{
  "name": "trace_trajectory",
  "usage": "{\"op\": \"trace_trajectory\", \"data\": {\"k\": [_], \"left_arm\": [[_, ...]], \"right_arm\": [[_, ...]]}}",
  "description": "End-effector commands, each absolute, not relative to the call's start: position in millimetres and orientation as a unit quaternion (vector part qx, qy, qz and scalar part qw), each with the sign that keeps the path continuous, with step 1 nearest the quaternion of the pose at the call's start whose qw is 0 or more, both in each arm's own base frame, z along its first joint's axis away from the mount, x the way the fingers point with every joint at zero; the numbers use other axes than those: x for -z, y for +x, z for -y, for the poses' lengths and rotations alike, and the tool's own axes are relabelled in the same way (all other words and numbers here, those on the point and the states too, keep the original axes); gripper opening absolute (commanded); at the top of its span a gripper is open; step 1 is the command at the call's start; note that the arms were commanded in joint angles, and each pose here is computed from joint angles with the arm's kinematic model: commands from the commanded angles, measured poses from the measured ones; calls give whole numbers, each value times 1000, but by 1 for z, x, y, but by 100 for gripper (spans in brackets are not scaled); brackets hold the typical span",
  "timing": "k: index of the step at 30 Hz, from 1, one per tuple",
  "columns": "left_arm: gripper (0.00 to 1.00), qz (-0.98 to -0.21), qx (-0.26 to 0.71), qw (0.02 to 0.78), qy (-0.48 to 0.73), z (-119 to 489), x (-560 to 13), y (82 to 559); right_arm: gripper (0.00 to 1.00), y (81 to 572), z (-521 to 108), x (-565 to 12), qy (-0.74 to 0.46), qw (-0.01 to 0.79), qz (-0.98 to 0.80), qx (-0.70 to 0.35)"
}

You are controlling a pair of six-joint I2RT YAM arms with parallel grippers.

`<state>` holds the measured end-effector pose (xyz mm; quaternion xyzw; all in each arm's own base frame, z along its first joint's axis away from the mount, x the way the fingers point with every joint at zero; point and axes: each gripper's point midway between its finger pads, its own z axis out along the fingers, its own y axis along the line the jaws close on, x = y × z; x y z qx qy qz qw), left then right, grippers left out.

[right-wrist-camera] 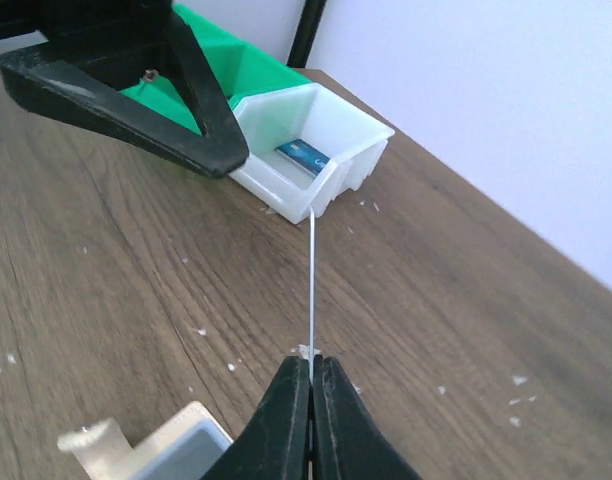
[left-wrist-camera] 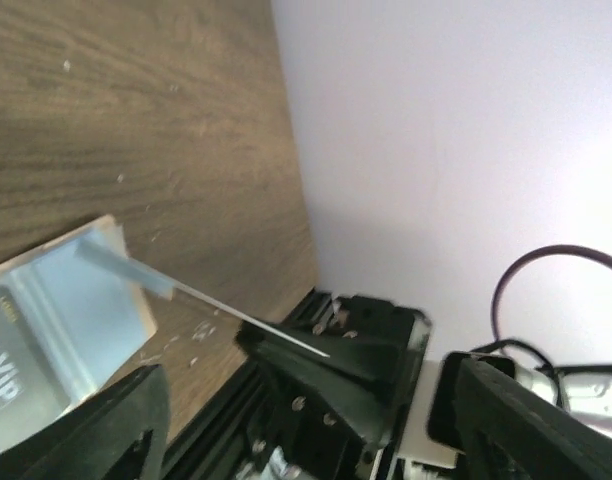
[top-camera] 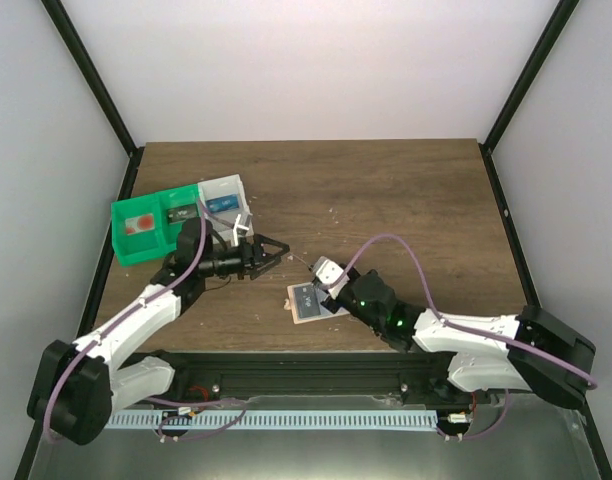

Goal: Take the credit cards out of the card holder

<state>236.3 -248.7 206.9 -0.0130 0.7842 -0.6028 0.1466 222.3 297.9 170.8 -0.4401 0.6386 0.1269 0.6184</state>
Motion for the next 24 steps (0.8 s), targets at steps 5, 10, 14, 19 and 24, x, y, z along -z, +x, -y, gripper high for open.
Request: {"op": "trace_trajectory", "data": {"k": [5, 10, 14, 19, 24], "left_arm": [[83, -787, 560, 258, 14, 236, -238, 252], [78, -787, 563, 254, 10, 234, -236, 247], [76, -781, 573, 247, 3, 232, -239, 239], [71, -751, 609, 255, -6, 231, -256, 233], [68, -731, 628, 266, -9, 229, -266, 230]], "right_arm": [[0, 229, -308, -219, -229, 554, -741, -304], [1, 239, -285, -244, -54, 523, -750, -402], [1, 241, -285, -256, -6, 498, -741, -450], [0, 231, -282, -275, 43, 463, -698, -545], [0, 215, -289, -299, 32, 432, -660, -614]]}}
